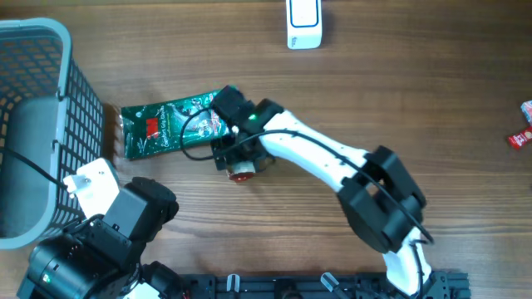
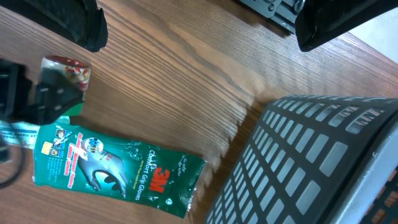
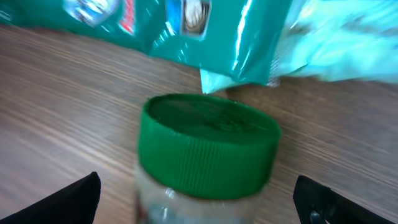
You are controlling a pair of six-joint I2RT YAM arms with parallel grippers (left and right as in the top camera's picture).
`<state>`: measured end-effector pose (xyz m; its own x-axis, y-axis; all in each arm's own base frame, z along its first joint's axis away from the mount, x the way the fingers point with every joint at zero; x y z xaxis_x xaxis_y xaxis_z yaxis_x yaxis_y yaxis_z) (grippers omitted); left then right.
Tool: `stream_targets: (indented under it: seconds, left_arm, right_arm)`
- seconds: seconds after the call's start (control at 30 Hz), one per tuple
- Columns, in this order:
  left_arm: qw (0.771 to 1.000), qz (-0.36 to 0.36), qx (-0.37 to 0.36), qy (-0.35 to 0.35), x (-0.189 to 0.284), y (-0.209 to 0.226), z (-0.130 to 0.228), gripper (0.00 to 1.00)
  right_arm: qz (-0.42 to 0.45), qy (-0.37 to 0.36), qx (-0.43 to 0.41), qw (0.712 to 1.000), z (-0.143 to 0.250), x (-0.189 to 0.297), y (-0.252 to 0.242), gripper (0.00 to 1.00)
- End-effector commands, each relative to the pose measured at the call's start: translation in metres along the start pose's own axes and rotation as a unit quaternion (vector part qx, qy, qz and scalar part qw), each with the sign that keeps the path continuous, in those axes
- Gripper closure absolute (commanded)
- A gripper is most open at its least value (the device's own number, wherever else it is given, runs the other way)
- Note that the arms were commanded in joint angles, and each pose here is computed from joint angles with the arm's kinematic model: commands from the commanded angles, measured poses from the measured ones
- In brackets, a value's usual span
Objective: Scan the item barcode
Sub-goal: 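Reach the right gripper to the green-lidded jar and grasp it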
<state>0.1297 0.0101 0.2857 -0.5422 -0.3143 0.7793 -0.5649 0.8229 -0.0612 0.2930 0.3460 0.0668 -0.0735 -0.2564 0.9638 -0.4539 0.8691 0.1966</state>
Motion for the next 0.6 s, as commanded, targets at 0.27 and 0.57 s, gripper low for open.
stream_targets:
  seconds: [0.27, 0.57]
  left_arm:
    - [1.000, -0.007, 0.013, -0.007, 0.000, 0.002, -0.002, 0.00]
    - [1.000, -0.007, 0.013, -0.008, 0.000, 0.002, -0.002, 0.00]
  right_arm:
    - [0.056, 0.070, -0.061, 0.994, 0.027, -0.019, -0.032, 0.28]
    - [0.048, 0.147, -0.052, 0.987, 0.036, 0.007, -0.132, 0.34]
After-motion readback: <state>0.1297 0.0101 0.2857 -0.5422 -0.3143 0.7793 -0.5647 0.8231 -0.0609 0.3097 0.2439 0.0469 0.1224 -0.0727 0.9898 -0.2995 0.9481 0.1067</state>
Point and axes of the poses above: each gripper's point midway between its finger pads, its own x axis back along the fingers, its own y axis along the line the jaws close on, z = x × y, the point moved 3 cm from there along x, back along the fingers, and after that the axes turned 7 degrees about x, right-handed, at the moved point
